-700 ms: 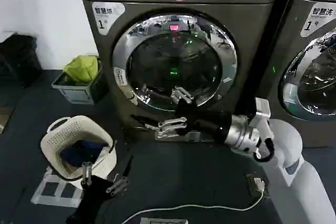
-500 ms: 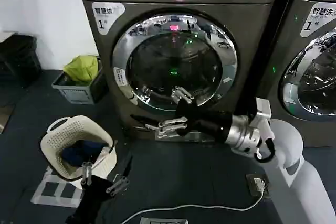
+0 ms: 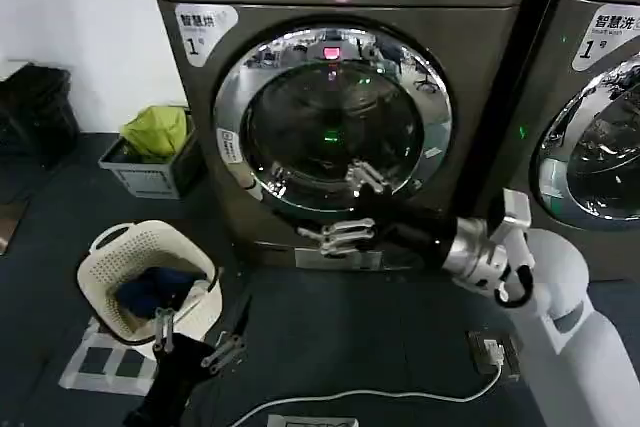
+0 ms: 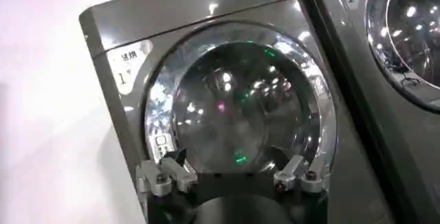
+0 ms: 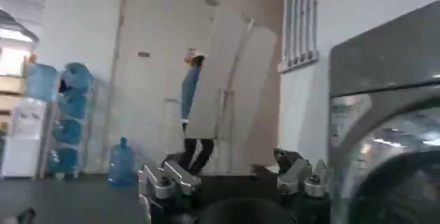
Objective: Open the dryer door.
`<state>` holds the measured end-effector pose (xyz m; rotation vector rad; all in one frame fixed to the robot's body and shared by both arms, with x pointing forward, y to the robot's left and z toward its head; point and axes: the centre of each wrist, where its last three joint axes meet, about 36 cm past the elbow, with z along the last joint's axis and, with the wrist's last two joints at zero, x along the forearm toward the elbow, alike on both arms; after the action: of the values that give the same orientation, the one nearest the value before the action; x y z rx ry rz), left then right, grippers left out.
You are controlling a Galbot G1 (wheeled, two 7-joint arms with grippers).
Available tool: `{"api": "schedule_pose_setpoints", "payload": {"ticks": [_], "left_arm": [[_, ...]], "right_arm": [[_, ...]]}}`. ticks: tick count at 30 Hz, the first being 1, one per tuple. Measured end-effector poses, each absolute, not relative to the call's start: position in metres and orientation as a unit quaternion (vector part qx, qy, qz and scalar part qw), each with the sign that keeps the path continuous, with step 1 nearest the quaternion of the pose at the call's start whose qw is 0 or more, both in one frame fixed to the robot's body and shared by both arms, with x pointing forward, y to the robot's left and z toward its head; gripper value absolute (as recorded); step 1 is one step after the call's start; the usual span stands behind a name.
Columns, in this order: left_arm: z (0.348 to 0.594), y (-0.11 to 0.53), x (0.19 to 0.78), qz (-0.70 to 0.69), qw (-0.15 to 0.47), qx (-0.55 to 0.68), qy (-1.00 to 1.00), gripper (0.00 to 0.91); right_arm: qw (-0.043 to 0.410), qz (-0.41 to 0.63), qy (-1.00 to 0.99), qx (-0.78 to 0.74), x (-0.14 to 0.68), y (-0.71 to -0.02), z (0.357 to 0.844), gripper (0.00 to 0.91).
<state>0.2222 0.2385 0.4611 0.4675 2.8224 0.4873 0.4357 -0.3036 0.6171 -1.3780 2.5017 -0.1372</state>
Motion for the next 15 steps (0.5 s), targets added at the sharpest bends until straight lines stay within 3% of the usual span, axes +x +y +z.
{"api": "schedule_pose_setpoints", "payload": {"ticks": [15], "left_arm": [[0.462,0.24,0.223,0.166,0.121,0.162,0.965,0.907]], "right_arm": [[0.136,-0.062,0.887,-0.436,0.475,-0.325,0.583,0.907]]}}
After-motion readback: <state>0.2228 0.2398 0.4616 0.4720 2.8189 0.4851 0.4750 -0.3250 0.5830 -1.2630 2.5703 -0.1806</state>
